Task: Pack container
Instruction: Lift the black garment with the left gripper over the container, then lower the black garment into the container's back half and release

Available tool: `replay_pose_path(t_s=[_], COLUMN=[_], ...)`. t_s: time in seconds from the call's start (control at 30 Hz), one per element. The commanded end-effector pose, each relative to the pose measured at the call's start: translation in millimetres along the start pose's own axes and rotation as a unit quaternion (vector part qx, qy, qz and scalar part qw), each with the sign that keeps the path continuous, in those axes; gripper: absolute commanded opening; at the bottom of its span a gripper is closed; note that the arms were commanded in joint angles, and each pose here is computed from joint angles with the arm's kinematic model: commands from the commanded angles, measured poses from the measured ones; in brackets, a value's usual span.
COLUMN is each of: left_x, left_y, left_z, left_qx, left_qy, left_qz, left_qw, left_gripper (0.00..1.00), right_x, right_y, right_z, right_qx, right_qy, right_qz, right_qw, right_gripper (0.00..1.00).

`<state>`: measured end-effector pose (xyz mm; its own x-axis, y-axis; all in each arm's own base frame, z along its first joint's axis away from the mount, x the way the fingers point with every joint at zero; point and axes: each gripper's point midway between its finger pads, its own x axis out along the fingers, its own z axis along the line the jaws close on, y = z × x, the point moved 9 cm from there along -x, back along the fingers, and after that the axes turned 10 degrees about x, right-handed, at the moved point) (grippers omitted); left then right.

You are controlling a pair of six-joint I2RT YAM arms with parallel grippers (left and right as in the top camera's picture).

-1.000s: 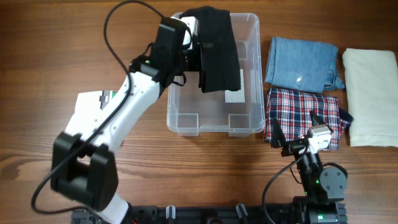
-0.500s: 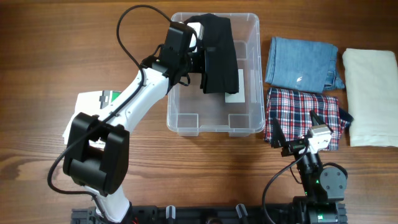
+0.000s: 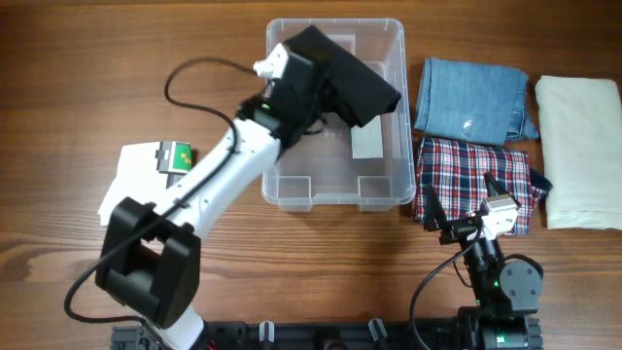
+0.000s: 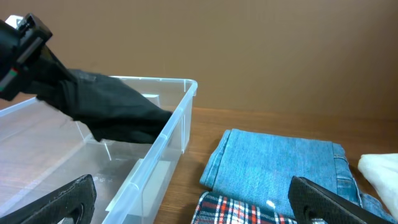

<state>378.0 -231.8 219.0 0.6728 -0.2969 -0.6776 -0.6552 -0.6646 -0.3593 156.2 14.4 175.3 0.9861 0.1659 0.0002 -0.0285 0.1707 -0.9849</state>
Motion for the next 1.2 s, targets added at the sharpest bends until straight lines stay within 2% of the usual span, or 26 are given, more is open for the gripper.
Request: replay_pose_path(t_s=[0.0,0.03,0.1,0.3,0.47,0.7,0.73,0.8,0.83,0.87,0.97,1.0,1.03,1.17], left_x=[-20,-22,-21,1,28,61,63,64,64,64,65,64,63,53], left_y=[9,13,14,12,18,28,28,27,27,27,29,29,29,30], left_z=[-23,-25,-24,-12,-7,13,15,17,17,17,15,13,11,2], left_qx=[-0.163,-0.174,-0.177,-0.210,-0.211,-0.203,-0.203,-0.203,-0.203,-0.203,-0.181,-0.162,-0.146,-0.092], left_qy=[0.017,0.015,0.013,-0.006,-0.003,-0.034,-0.037,-0.040,-0.040,-0.039,-0.038,-0.035,-0.033,-0.020], left_qz=[-0.108,-0.137,-0.147,-0.152,-0.153,-0.152,-0.152,-0.153,-0.153,-0.151,-0.139,-0.129,-0.123,-0.099], left_qw=[0.981,0.975,0.973,0.966,0.965,0.967,0.967,0.966,0.966,0.967,0.973,0.978,0.981,0.991], left_gripper=[0.04,0.04,0.04,0.04,0.04,0.04,0.10,0.15,0.24,0.41,0.81,0.92,0.99,1.00], right_x=[0,0,0,0,0,0,0,0,0,0,0,0,0,0], right_y=[-1,-1,-1,-1,-1,-1,-1,-1,-1,-1,-1,-1,-1,-1], right_z=[0,0,0,0,0,0,0,0,0,0,0,0,0,0], right_qx=[0.003,0.003,0.003,0.003,0.003,0.003,0.003,0.003,0.003,0.003,0.003,0.003,0.003,0.003], right_qy=[0.000,0.000,0.000,0.000,0.000,0.000,0.000,0.000,0.000,0.000,0.000,0.000,0.000,0.000], right_qz=[-0.005,-0.005,-0.005,-0.005,-0.005,-0.005,-0.005,-0.005,-0.005,-0.005,-0.005,-0.005,-0.005,-0.005], right_qw=[1.000,1.000,1.000,1.000,1.000,1.000,1.000,1.000,1.000,1.000,1.000,1.000,1.000,1.000], right_gripper=[1.00,1.00,1.00,1.00,1.00,1.00,1.00,1.00,1.00,1.00,1.00,1.00,1.00,1.00])
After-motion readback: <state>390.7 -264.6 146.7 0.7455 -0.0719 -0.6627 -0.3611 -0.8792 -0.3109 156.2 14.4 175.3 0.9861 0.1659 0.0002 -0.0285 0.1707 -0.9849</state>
